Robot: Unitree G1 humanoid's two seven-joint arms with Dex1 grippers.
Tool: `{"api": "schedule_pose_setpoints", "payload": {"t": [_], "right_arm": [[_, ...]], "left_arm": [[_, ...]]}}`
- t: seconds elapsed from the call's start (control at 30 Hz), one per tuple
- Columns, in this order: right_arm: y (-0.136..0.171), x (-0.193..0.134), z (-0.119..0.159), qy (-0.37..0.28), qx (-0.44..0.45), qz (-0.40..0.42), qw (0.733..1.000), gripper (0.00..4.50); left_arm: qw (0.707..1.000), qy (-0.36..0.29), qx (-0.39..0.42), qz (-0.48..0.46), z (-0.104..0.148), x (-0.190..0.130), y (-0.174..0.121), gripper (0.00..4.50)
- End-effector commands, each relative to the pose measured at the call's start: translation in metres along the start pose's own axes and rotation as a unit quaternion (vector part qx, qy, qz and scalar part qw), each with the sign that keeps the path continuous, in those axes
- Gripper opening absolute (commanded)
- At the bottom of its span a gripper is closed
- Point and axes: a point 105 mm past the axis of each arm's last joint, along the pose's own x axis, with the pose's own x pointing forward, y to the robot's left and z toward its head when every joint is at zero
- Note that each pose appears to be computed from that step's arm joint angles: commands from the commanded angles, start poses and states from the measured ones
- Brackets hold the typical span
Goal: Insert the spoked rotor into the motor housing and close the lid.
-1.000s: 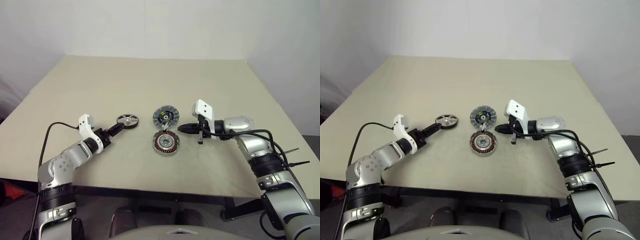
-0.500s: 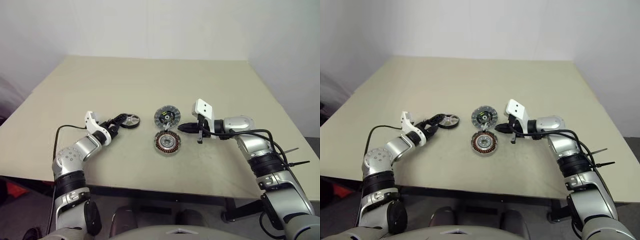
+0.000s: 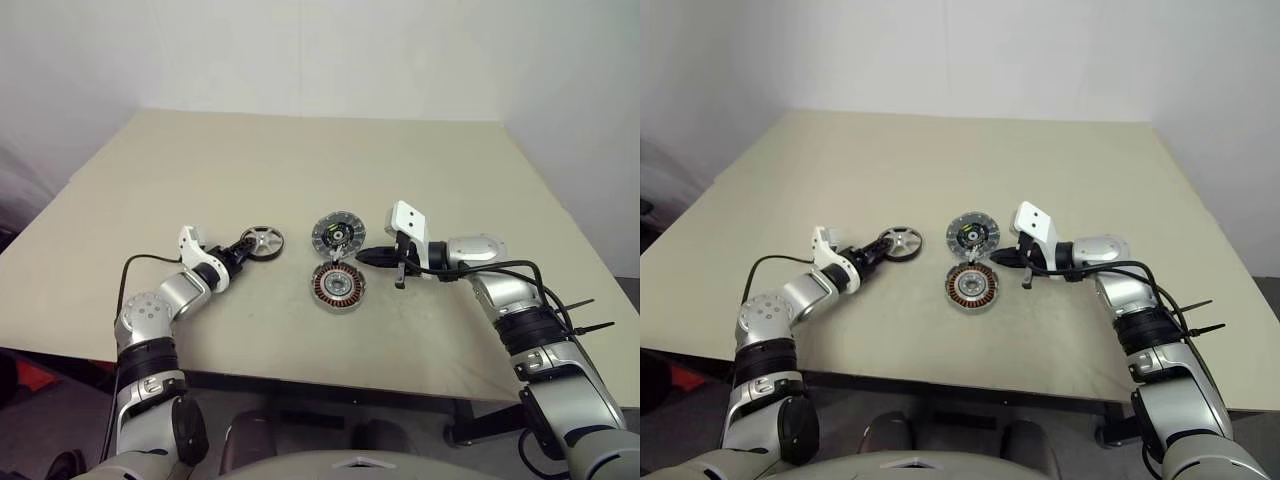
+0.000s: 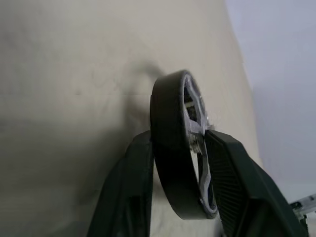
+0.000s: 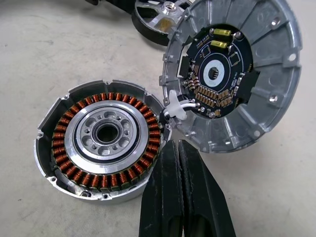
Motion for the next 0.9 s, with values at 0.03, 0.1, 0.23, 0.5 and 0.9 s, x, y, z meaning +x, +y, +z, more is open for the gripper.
{"api": "schedule_pose_setpoints", "payload": {"t": [0.03, 0.1, 0.23, 0.5, 0.9], "right_arm": [[-0.005, -0.003, 0.012, -0.018, -0.019, -0.009, 1.000, 0.00], [-0.006, -0.005, 0.012, -0.018, -0.016, -0.011, 1.000, 0.00], [-0.011, -0.011, 0.006, -0.007, -0.013, -0.020, 1.000, 0.00], [-0.012, -0.009, 0.005, -0.008, -0.015, -0.019, 1.000, 0.00], [-0.012, -0.009, 0.008, -0.012, -0.018, -0.016, 1.000, 0.00]], "left_arm": [[1.000, 0.003, 0.016, -0.015, 0.000, -0.003, -0.008, 1.66], [0.999, 0.001, 0.021, -0.026, 0.001, -0.007, -0.011, 1.66], [0.999, -0.003, 0.028, -0.036, 0.004, -0.017, -0.011, 1.66], [0.999, -0.020, 0.025, -0.037, 0.013, -0.024, -0.008, 0.48], [0.997, -0.008, 0.048, -0.064, 0.007, -0.026, -0.019, 0.38]]}}
